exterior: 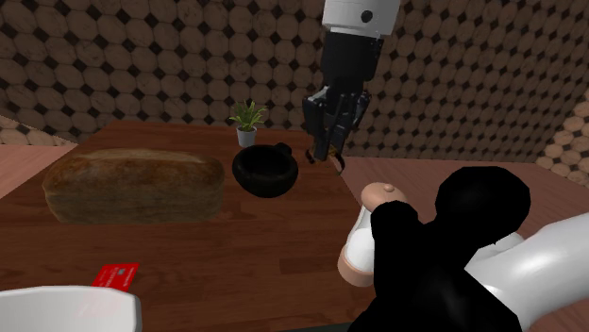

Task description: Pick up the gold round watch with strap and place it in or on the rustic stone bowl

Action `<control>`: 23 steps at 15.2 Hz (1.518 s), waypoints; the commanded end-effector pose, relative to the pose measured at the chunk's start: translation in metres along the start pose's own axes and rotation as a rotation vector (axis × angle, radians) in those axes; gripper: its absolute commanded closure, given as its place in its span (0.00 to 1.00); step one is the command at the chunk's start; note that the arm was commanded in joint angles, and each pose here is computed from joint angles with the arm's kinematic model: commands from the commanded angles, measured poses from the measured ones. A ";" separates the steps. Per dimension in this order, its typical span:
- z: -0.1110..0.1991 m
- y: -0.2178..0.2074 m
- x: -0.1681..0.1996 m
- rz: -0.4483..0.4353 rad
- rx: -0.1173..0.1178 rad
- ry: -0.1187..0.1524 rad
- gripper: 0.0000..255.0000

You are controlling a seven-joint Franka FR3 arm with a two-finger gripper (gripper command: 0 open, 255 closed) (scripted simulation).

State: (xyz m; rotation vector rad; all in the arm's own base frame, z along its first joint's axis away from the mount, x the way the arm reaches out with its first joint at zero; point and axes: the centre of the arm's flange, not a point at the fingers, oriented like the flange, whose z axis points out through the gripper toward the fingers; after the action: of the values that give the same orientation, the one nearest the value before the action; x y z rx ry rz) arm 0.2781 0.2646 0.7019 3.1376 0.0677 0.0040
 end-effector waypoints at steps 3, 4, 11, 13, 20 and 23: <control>-0.006 0.011 0.046 0.000 0.000 0.000 1.00; -0.007 0.014 0.059 0.000 0.000 0.000 1.00; -0.016 0.035 0.148 0.000 0.000 0.000 1.00; -0.019 0.041 0.174 0.000 0.000 0.000 1.00; 0.005 0.047 0.200 0.000 0.000 0.000 1.00; 0.021 0.047 0.200 0.000 0.000 0.000 1.00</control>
State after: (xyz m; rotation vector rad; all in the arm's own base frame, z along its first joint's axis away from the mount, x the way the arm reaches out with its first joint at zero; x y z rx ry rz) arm 0.4800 0.2263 0.6877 3.1372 0.0674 0.0026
